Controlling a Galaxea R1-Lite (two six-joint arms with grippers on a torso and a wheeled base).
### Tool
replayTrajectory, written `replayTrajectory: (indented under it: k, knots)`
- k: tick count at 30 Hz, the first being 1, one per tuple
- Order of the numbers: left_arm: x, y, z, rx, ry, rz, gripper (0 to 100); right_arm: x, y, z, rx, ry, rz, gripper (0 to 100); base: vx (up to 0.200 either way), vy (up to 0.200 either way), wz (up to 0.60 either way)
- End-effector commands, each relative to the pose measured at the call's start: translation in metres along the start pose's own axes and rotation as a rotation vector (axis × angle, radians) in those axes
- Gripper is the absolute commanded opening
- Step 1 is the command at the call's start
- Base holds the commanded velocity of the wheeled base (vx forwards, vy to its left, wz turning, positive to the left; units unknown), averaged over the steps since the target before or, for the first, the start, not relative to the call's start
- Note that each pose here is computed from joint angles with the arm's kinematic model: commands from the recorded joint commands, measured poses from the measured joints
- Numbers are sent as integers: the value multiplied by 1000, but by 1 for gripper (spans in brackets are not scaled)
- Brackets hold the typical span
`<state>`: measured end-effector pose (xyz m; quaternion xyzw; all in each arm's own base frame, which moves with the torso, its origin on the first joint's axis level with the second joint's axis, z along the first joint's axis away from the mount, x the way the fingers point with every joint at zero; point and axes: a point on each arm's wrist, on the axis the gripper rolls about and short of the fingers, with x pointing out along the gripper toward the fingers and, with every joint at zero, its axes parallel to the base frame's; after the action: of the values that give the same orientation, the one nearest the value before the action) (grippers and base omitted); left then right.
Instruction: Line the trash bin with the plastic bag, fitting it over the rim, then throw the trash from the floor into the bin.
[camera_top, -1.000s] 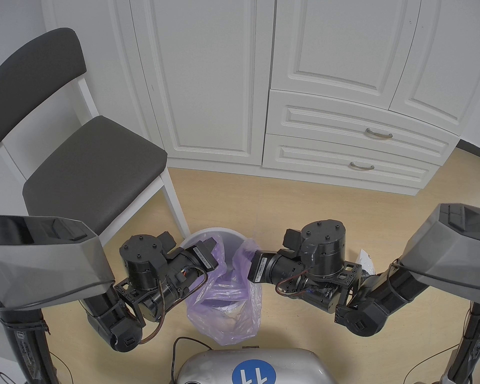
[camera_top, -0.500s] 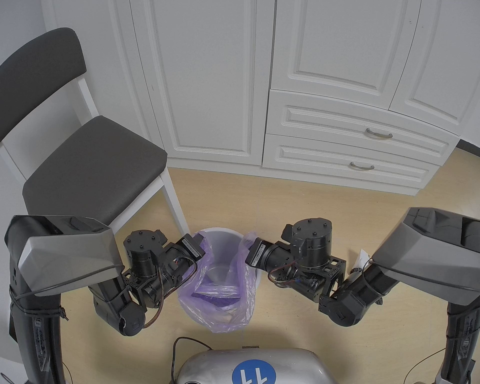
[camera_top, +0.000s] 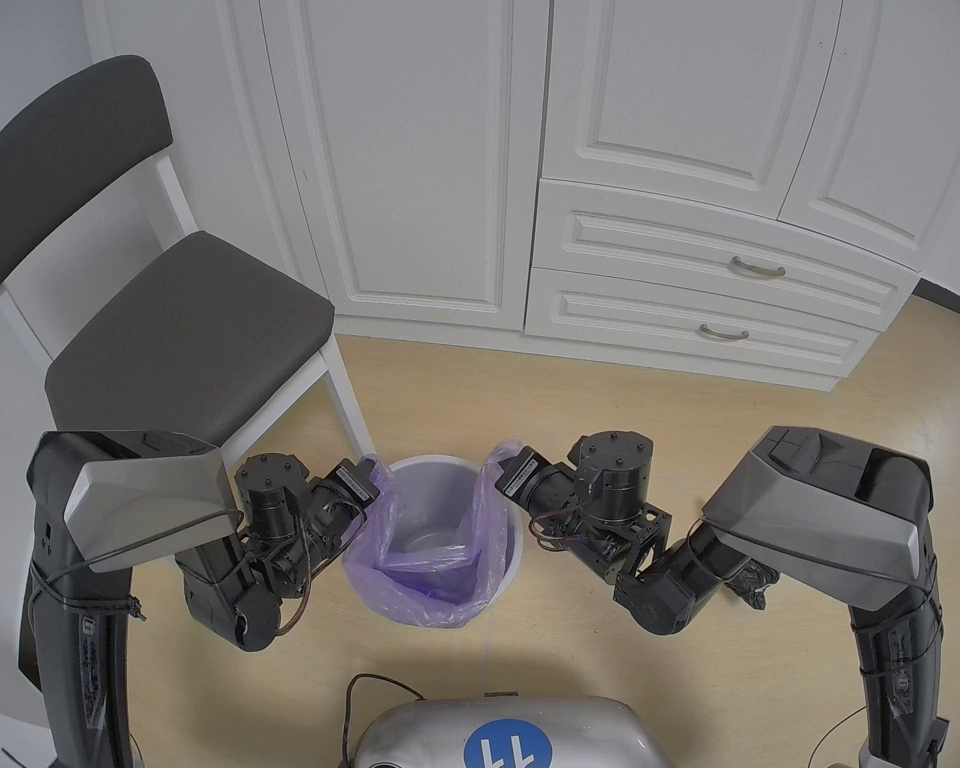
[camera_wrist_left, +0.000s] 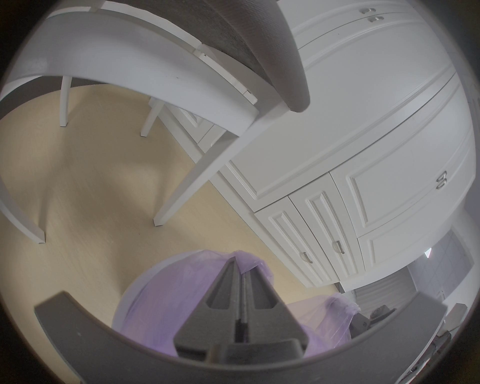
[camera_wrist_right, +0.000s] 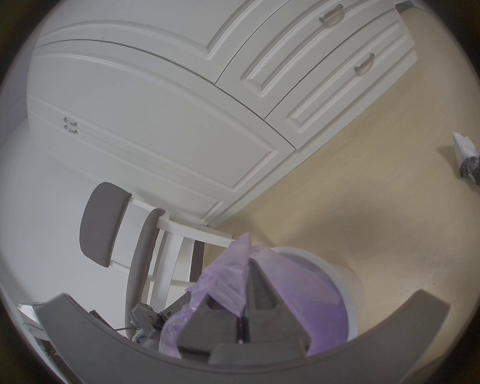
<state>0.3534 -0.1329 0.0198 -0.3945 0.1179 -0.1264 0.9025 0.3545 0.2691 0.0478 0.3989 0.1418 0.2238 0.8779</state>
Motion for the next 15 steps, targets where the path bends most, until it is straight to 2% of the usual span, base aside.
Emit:
replayTrajectory:
  k: [1, 4, 10, 15]
  knots:
    - [1, 2, 8, -4, -23, 0, 0, 4, -3, 6, 2, -30, -7, 0, 0, 0, 0]
    - [1, -1, 5, -3, -19, -4, 0, 6, -5, 12, 5, -49, -8, 0, 0, 0, 0]
    - [-3, -20, -8, 1, -5, -34, 0, 9, -11, 17, 7, -62, -16, 0, 0, 0, 0]
    - [-3, -20, -11, 4, 0, -29, 0, 16, -27, -7, -4, -18, -48, 0, 0, 0, 0]
